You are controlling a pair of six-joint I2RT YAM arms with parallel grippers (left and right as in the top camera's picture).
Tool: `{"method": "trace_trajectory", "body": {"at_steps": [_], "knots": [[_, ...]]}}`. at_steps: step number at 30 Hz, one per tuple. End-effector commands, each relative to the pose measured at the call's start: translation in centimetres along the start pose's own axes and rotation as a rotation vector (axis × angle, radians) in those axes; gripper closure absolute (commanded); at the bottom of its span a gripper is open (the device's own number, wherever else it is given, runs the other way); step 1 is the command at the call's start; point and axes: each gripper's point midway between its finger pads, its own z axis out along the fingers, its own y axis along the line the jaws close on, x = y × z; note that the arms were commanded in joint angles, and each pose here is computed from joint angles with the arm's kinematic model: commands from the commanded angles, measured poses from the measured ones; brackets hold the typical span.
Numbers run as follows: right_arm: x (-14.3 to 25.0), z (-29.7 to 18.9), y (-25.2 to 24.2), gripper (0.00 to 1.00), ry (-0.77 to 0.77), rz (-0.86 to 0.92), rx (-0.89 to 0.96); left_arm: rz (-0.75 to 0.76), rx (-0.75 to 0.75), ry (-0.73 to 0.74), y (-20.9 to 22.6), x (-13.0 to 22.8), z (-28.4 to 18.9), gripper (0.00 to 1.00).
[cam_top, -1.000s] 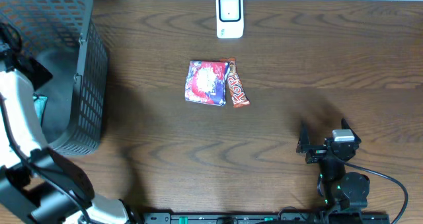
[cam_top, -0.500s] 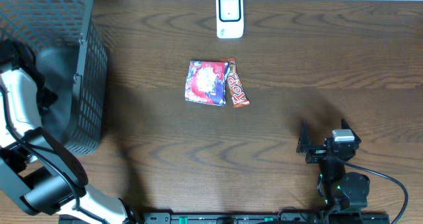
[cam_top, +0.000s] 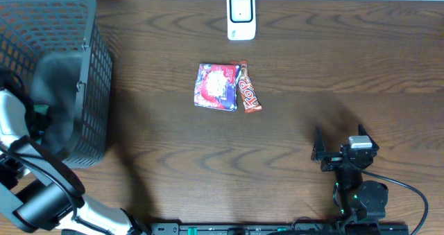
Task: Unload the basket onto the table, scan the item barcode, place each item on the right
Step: 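Reach the left gripper into the basket and grasp the orange tissue pack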
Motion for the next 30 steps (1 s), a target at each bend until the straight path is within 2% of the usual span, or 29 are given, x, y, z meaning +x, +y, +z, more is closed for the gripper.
{"method": "trace_trajectory", "body": {"at_steps": [1, 7, 19, 22, 24, 26, 28, 29, 30], "knots": [[0.1, 0.0, 0.1, 0.01, 0.001, -0.004, -0.003, -0.026, 0.025, 0.057, 0.1, 1.0, 1.1, 0.03], [0.1, 0.0, 0.1, 0.01, 0.001, -0.004, -0.003, -0.025, 0.058, 0.066, -0.7, 1.2, 1.1, 0.1], [0.1, 0.0, 0.1, 0.01, 0.0, -0.004, -0.003, -0.026, 0.062, 0.059, -0.8, 1.2, 1.4, 0.1], [0.1, 0.0, 0.1, 0.01, 0.001, -0.004, -0.003, -0.027, 0.064, 0.056, -0.8, 1.1, 1.4, 0.15], [0.1, 0.0, 0.1, 0.01, 0.001, -0.004, -0.003, -0.017, 0.067, 0.051, -0.9, 1.0, 1.4, 0.27], [0.1, 0.0, 0.1, 0.01, 0.0, -0.004, -0.003, -0.003, 0.071, 0.045, -1.0, 0.9, 1.4, 0.62], [0.1, 0.0, 0.1, 0.01, 0.001, -0.004, -0.003, -0.002, 0.071, 0.046, -1.0, 0.9, 1.4, 0.88], [0.1, 0.0, 0.1, 0.01, 0.0, -0.004, -0.003, -0.002, 0.071, 0.046, -1.0, 0.9, 1.4, 0.92], [0.1, 0.0, 0.1, 0.01, 0.0, -0.004, -0.003, -0.002, 0.07, 0.046, -1.0, 0.9, 1.4, 0.93]]}}
